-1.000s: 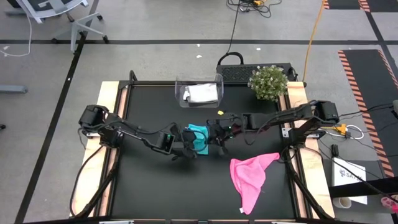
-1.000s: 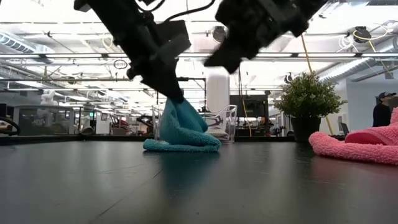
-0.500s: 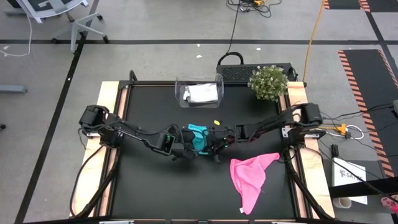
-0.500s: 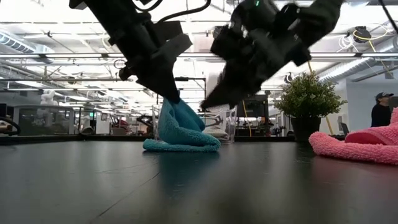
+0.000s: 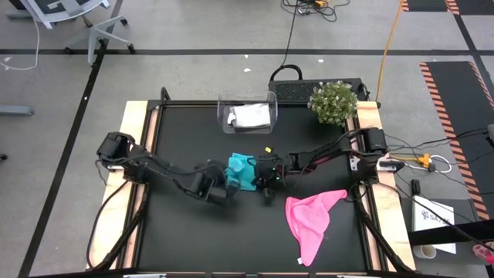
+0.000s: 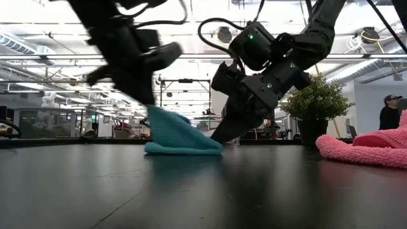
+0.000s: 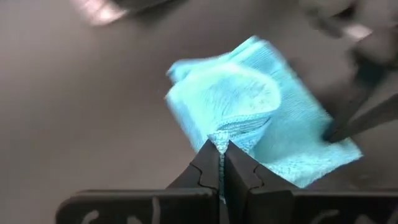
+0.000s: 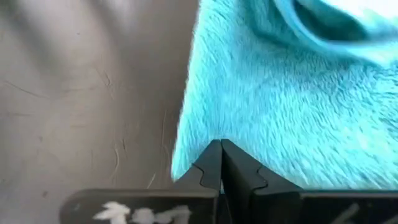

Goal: Fold microfiber towels
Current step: Fold the light blue microfiber cloth

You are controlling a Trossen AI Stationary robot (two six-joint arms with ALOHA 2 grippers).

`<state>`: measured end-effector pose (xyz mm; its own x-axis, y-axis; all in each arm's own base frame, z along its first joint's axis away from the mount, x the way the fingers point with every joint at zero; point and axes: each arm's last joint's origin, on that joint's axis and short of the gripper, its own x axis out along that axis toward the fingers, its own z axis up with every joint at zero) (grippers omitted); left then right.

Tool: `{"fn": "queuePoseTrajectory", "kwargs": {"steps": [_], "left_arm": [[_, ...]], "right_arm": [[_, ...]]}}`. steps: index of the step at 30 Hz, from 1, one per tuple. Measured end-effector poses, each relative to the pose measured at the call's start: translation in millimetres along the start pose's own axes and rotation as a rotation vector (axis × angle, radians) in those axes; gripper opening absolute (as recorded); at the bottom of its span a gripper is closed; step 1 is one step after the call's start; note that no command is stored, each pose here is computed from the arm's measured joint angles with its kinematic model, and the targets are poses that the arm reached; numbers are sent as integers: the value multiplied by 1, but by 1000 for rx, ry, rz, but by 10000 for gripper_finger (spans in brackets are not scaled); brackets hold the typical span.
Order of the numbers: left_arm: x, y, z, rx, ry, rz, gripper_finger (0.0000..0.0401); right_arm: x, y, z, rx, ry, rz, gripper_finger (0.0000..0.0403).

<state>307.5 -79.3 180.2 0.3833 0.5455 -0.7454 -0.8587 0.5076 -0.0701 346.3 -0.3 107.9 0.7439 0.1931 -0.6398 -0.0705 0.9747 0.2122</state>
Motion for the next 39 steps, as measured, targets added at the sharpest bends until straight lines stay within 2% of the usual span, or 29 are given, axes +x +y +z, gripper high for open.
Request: {"fn": "queuePoseTrajectory", "kwargs": {"steps": [4, 9, 14, 19, 24, 33, 36, 39], "left_arm": [[-14, 8, -18, -84, 21, 68, 5], [-26, 8, -32, -168, 17, 64, 6], [-26, 9, -32, -154, 9, 67, 46], [-20, 9, -29, -159, 7, 81, 80], [-17, 9, -26, -143, 8, 91, 85], [-16, 10, -26, -104, 37, 99, 85], [-19, 17, -26, -60, 93, 150, 85], [-22, 29, -28, -73, 164, 257, 86]], "right_arm": [[-2, -2, 2, 8, -9, -7, 0], [-2, -5, 2, 36, -10, -12, 0], [-2, -4, 5, 38, -37, -8, 0], [0, 4, 29, 4, -101, 14, 0], [12, 13, 44, -78, -135, 29, 0], [49, 1, 30, -56, -55, 25, 0], [50, -1, 29, -34, -45, 23, 0], [50, 0, 29, -32, -44, 23, 0]]}}
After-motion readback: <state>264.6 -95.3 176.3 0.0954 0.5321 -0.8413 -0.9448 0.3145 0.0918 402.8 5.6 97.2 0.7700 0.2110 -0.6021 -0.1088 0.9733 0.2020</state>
